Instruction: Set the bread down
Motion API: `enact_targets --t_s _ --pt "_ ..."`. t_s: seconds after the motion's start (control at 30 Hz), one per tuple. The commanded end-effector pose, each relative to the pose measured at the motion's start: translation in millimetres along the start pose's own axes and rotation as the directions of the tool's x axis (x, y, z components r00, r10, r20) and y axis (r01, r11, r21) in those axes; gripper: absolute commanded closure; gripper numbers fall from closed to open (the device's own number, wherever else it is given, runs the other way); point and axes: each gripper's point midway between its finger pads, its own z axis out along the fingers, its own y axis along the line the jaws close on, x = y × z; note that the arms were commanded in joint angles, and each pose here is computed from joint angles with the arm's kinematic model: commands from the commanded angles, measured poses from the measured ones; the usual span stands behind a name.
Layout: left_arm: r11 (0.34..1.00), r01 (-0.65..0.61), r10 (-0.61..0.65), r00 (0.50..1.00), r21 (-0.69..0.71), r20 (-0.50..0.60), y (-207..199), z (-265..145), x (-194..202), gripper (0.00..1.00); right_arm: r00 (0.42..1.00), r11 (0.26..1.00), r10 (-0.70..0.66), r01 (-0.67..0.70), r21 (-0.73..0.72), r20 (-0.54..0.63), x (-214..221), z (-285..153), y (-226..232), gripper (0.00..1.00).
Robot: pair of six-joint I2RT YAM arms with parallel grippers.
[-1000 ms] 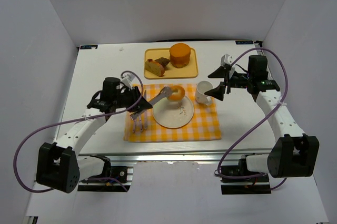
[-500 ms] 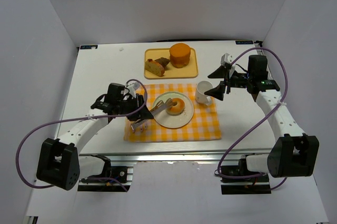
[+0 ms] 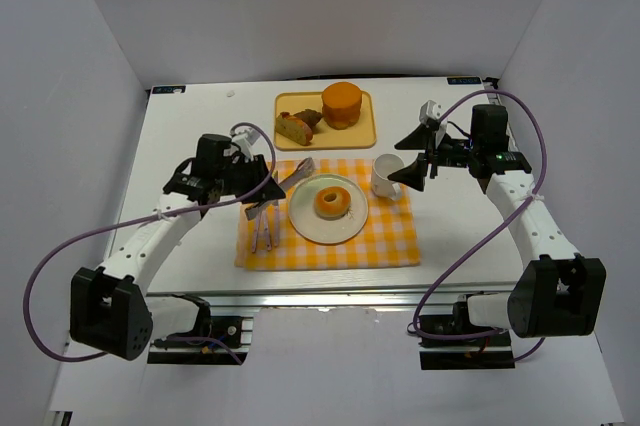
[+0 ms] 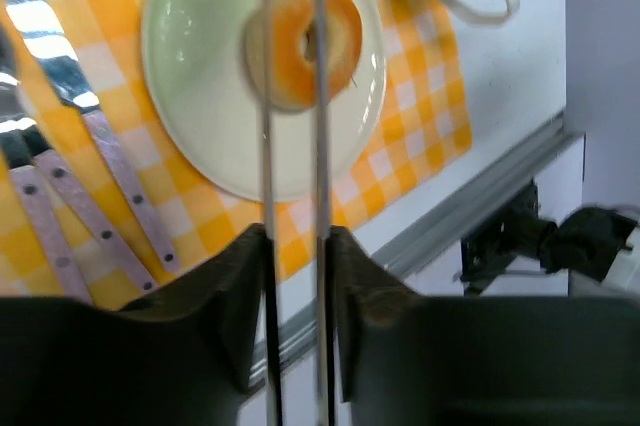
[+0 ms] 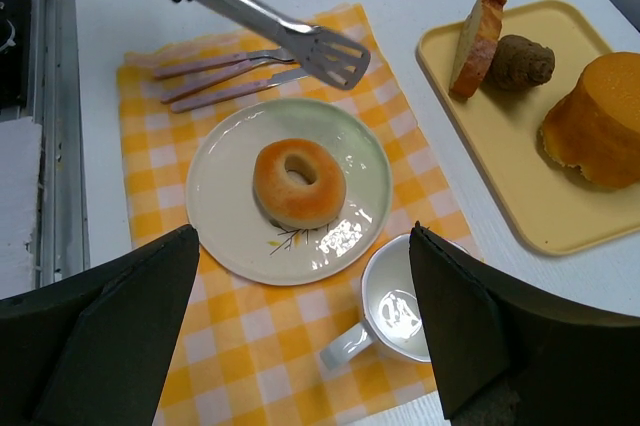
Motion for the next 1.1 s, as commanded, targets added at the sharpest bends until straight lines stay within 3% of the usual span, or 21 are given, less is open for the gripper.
enact_targets --t_s 0.0,0.07,0.13,0.23,0.3,0.4,0.5,0.57,0.73,0.97,1.03,1.07 --pt "0.995 -0.030 0.041 0.991 -0.093 0.124 12 -20 -36 0.62 1.000 1.000 0.001 -0.001 0.026 0.005 -7 -2 -5 0.11" --pt "0.985 0.009 0.026 0.979 -0.170 0.204 38 -33 -54 0.69 0.998 0.994 0.057 -0.057 0.092 -0.001 -9 -2 -18 0.10" --pt "0.956 0.066 0.025 0.953 -0.285 0.304 74 -53 -71 0.69 0.995 0.986 0.104 -0.103 0.129 -0.004 -11 -2 -27 0.11" --pt "0.876 0.050 0.136 0.929 -0.480 0.344 120 -74 -81 0.68 0.994 0.985 0.107 -0.105 0.139 -0.008 -14 -3 -32 0.11" --pt "0.817 0.001 0.235 0.913 -0.577 0.335 141 -82 -86 0.64 0.995 0.986 0.098 -0.096 0.136 -0.003 -16 -2 -33 0.11" --pt "0.742 -0.071 0.362 0.879 -0.667 0.309 165 -83 -92 0.46 0.996 0.988 0.089 -0.089 0.130 0.004 -18 -2 -33 0.11" --pt "0.680 -0.126 0.429 0.868 -0.722 0.252 190 -75 -94 0.42 0.997 0.988 0.078 -0.078 0.132 0.005 -21 -2 -33 0.11" --pt "0.664 -0.146 0.412 0.890 -0.734 0.196 208 -63 -87 0.40 0.997 0.986 0.075 -0.074 0.147 0.001 -20 -3 -35 0.10" --pt "0.674 -0.142 0.381 0.907 -0.725 0.176 241 -51 -80 0.37 0.996 0.975 0.085 -0.081 0.208 -0.008 -19 -8 -41 0.11" --pt "0.747 -0.114 0.291 0.942 -0.655 0.167 266 -22 -56 0.32 0.988 0.930 0.152 -0.147 0.338 0.010 -19 -14 -58 0.11" --pt "0.766 -0.099 0.254 0.954 -0.635 0.158 270 -16 -49 0.28 0.977 0.887 0.211 -0.204 0.414 0.029 -17 -19 -70 0.10" --pt "0.772 -0.081 0.235 0.958 -0.630 0.165 271 -15 -48 0.21 0.976 0.875 0.216 -0.210 0.437 0.035 -17 -21 -74 0.11"
